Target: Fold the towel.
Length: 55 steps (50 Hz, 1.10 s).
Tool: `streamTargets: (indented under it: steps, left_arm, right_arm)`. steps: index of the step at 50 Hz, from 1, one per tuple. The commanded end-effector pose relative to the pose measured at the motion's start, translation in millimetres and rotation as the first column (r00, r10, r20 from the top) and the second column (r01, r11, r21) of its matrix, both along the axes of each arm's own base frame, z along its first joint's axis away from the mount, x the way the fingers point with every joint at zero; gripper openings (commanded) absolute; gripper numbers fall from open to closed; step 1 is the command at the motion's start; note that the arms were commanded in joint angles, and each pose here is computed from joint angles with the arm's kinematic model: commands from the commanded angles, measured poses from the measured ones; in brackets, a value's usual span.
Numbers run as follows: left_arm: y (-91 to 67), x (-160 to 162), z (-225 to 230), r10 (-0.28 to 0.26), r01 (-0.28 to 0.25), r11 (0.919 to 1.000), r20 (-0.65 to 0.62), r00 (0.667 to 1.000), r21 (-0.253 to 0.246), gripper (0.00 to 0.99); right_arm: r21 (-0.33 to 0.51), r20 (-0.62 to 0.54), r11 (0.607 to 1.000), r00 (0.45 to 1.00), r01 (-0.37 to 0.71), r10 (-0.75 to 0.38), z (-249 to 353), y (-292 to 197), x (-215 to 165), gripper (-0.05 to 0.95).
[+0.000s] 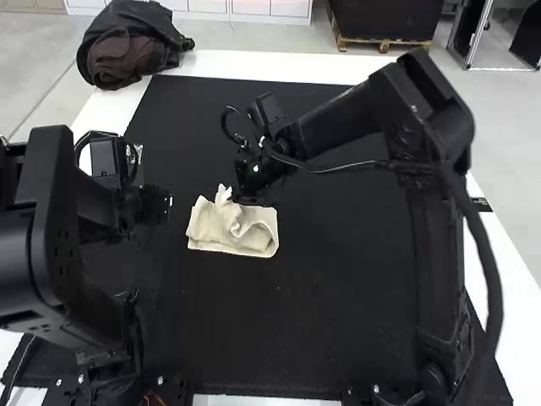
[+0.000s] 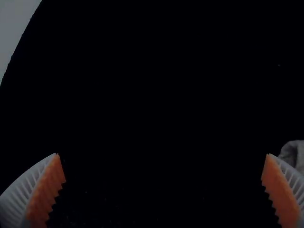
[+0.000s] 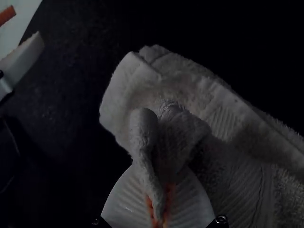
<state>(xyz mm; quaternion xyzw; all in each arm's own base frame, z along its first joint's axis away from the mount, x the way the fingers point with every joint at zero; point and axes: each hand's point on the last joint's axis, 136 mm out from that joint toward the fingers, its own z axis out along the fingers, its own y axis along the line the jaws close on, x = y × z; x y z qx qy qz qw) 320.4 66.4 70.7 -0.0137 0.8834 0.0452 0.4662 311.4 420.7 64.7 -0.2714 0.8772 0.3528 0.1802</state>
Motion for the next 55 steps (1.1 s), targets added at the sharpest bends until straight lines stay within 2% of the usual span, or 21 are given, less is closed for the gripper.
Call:
streamTargets:
  steps: [1,11,13,15,17,22,26,29,39,41,43,45,46,47,48,55]
  left_arm:
    - [-1.2,-3,0,0.0,0.0,1.0,0.014,1.0,-0.006,0.969]
    - [-2.2,-2,1,-0.005,0.005,0.9999,0.018,1.0,-0.009,0.969]
    - [-2.5,-2,1,-0.007,0.008,0.9999,0.017,1.0,-0.009,0.969]
    - [-2.6,-3,0,-0.007,0.008,0.9999,0.016,1.0,-0.009,0.969]
    - [-2.6,-3,0,-0.007,0.008,0.9999,0.014,1.0,-0.01,0.969]
    - [-2.7,-3,-1,-0.007,0.008,0.9999,0.014,1.0,-0.01,0.969]
    - [-2.6,-3,0,-0.007,0.008,0.9999,0.016,1.0,-0.009,0.969]
    - [-2.7,-3,-1,-0.007,0.007,0.9999,0.014,1.0,-0.011,0.969]
    - [-2.1,-3,0,-0.004,0.004,1.0,0.015,1.0,-0.009,0.969]
    - [-2.1,-3,0,-0.004,0.004,1.0,0.015,1.0,-0.009,0.969]
    - [-1.7,-2,0,-0.003,0.003,1.0,0.016,1.0,-0.008,0.969]
    - [-1.8,-3,0,-0.003,0.003,1.0,0.015,1.0,-0.008,0.969]
    - [-1.6,-3,0,-0.002,0.002,1.0,0.015,1.0,-0.006,0.969]
    - [-1.5,-2,0,-0.002,0.002,1.0,0.016,1.0,-0.007,0.969]
    - [-1.5,-2,0,-0.002,0.002,1.0,0.016,1.0,-0.007,0.969]
    - [-1.5,-2,0,-0.002,0.002,1.0,0.016,1.0,-0.007,0.969]
  right_arm:
    - [0.041,0.033,0.999,0.999,-0.017,0.016,18,23,5,-0.02]
    - [0.047,0.028,0.998,0.999,-0.033,0.032,13,42,9,-0.02]
    - [0.05,0.031,0.998,0.999,-0.04,0.038,13,45,8,0.0]
    - [0.05,0.026,0.998,0.999,-0.043,0.042,13,47,7,0.12]
    - [0.054,0.023,0.997,0.999,-0.046,0.045,14,51,5,0.3]
    - [0.06,0.033,0.997,0.998,-0.05,0.048,20,55,6,0.67]
    - [0.069,0.045,0.996,0.998,-0.05,0.047,29,57,10,0.84]
    - [0.076,0.062,0.996,0.997,-0.049,0.044,40,58,14,0.9]
    - [0.133,0.126,0.991,0.992,-0.013,-0.004,86,46,34,0.88]
    - [0.147,0.127,0.989,0.992,-0.01,-0.009,93,43,36,0.8]
    - [0.164,0.119,0.986,0.993,-0.017,-0.002,101,38,37,0.6]
    - [0.176,0.104,0.984,0.995,-0.025,0.007,106,31,37,0.32]
    - [0.181,0.102,0.983,0.995,-0.017,-0.001,110,24,40,0.14]
    - [0.18,0.1,0.984,0.995,-0.011,-0.008,110,20,42,0.0]
    - [0.178,0.095,0.984,0.995,-0.001,-0.016,108,16,43,-0.03]
    - [0.166,0.019,0.986,1.0,-0.001,-0.002,82,-2,33,-0.02]
